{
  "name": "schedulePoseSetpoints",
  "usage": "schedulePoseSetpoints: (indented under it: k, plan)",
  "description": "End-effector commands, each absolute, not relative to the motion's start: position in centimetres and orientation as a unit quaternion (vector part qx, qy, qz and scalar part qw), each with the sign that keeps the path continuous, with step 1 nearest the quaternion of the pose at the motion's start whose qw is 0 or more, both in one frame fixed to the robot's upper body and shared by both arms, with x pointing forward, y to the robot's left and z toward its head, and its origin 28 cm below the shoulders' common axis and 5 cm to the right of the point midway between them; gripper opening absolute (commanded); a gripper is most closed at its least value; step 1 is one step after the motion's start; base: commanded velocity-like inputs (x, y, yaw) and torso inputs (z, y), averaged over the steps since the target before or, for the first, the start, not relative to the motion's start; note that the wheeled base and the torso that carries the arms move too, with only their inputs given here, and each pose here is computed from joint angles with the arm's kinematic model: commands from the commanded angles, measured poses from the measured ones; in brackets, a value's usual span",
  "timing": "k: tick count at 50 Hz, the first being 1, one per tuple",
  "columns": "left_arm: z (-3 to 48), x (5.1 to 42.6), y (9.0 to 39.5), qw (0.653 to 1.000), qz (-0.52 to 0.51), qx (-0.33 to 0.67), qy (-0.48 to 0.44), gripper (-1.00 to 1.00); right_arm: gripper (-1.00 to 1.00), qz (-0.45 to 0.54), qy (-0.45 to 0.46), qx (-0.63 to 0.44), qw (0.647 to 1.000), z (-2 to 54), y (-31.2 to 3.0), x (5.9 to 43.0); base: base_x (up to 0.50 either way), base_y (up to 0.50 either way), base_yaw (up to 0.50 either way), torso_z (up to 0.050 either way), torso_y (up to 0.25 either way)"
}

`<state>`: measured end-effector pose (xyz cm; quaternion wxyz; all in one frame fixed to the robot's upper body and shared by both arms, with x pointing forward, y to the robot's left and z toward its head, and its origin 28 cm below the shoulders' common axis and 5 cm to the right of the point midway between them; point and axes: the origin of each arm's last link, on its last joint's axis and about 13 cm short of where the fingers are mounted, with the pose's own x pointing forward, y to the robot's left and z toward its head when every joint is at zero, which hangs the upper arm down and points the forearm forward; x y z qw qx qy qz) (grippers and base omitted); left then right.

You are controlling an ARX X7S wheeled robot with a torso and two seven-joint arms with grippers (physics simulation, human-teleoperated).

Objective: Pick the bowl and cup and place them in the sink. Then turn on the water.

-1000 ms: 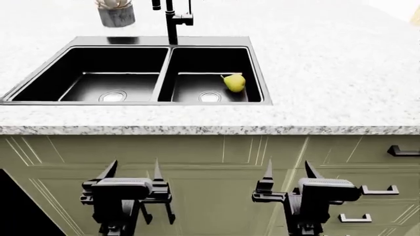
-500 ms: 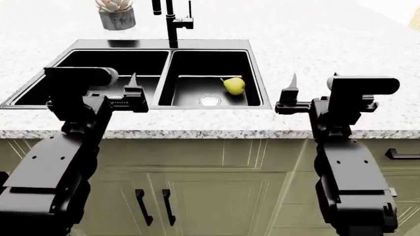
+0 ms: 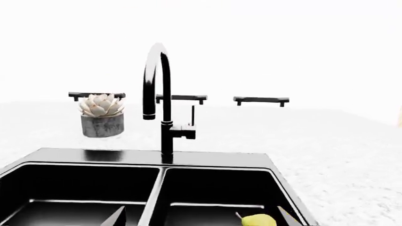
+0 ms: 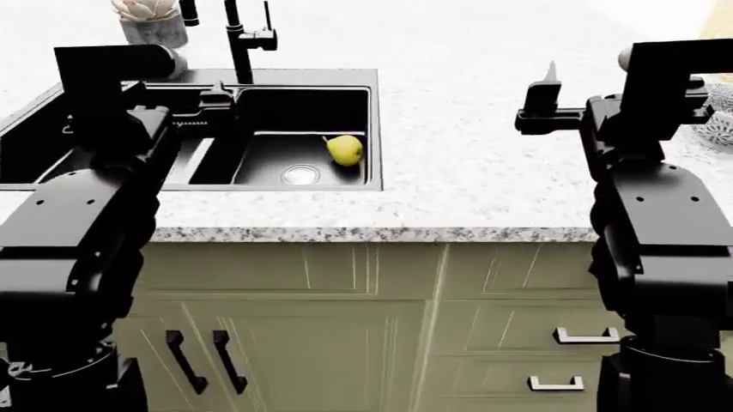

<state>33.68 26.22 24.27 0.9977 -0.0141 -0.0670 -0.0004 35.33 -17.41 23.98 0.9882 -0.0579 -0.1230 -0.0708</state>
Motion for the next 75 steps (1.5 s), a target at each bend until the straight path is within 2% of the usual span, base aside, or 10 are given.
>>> schedulePoseSetpoints:
  k: [1,17,75]
  plan:
    - [24.6,33.8,25.9,0.997,-0.006,-0.013,-0.078,1.0,1.0,-0.076,-0.12,-0.06,0.988,24.4,-17.9,35.2,0.0,-0.5,0.0,0.0,0.0]
    - [26.0,33.4,25.8,0.995,-0.003,-0.011,-0.1,1.0,1.0,-0.078,-0.127,-0.053,0.987,24.8,-18.2,34.7,0.0,-0.5,0.0,0.0,0.0]
    - [25.3,33.3,25.8,0.996,-0.009,-0.004,-0.094,1.0,1.0,-0.074,-0.117,-0.045,0.989,23.9,-18.1,34.6,0.0,-0.5,0.0,0.0,0.0]
